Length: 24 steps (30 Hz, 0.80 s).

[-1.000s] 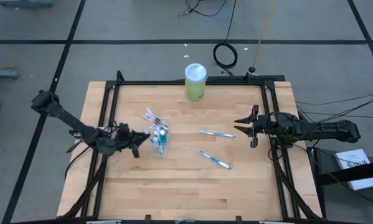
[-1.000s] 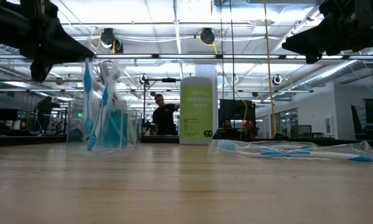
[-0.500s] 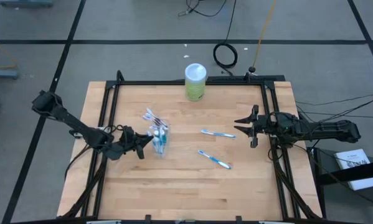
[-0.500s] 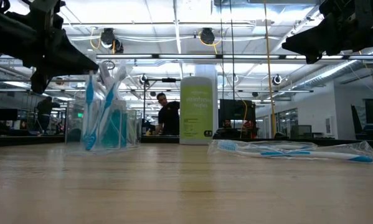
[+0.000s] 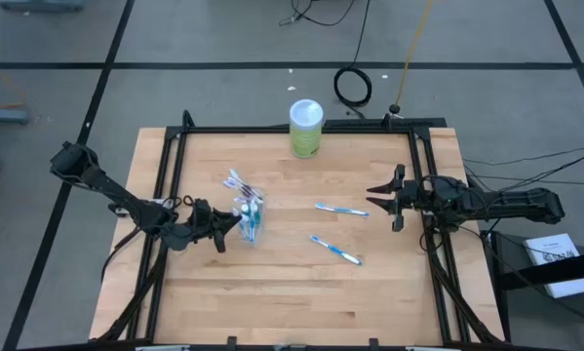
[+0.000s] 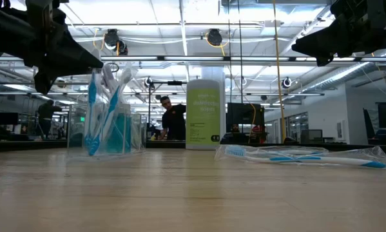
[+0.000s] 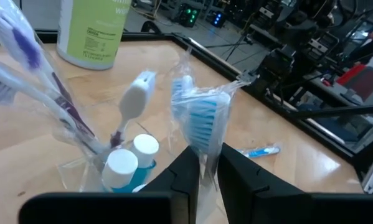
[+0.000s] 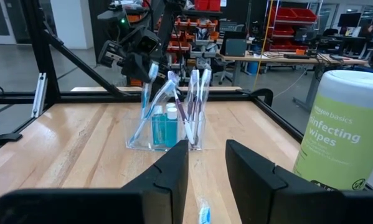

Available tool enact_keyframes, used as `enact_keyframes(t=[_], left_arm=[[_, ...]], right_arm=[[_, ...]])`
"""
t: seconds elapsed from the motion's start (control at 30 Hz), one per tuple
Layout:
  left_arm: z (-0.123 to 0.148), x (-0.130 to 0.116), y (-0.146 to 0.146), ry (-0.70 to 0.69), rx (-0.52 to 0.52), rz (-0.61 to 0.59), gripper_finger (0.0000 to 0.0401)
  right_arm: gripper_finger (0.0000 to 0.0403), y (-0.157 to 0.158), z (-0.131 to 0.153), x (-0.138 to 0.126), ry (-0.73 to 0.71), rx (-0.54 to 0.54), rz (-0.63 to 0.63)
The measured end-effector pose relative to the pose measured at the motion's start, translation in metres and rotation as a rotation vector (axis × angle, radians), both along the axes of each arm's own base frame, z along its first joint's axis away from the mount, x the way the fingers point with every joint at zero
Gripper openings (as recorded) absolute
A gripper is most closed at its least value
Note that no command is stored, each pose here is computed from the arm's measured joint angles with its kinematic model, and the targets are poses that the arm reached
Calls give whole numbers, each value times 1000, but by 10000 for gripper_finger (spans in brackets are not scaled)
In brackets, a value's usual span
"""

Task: Pick & Place toothbrushing station
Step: Put the blue toothbrush into the transparent organizer

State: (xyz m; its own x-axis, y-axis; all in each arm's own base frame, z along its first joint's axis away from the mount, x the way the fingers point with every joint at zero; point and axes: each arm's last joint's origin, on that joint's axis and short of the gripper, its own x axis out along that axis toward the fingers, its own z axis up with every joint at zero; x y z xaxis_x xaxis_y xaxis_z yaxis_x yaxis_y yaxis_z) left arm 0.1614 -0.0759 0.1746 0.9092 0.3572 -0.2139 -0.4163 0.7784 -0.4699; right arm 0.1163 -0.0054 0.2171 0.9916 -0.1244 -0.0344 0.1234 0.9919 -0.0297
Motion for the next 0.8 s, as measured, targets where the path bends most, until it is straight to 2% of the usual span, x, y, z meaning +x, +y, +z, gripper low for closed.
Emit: enact_keyframes(t=[0.17, 0.53, 0.67, 0.8], left_arm=[[0, 0, 0, -3, -2, 6, 86], [7, 0, 0, -40, 7, -3, 243], [16, -4, 3, -86, 7, -6, 271], [30, -9, 6, -150, 9, -10, 283]], right_arm=[[98, 0, 0, 0, 2, 0, 0], [98, 0, 0, 0, 2, 0, 0], [98, 0, 0, 0, 2, 0, 0], [98, 0, 0, 0, 2, 0, 0]])
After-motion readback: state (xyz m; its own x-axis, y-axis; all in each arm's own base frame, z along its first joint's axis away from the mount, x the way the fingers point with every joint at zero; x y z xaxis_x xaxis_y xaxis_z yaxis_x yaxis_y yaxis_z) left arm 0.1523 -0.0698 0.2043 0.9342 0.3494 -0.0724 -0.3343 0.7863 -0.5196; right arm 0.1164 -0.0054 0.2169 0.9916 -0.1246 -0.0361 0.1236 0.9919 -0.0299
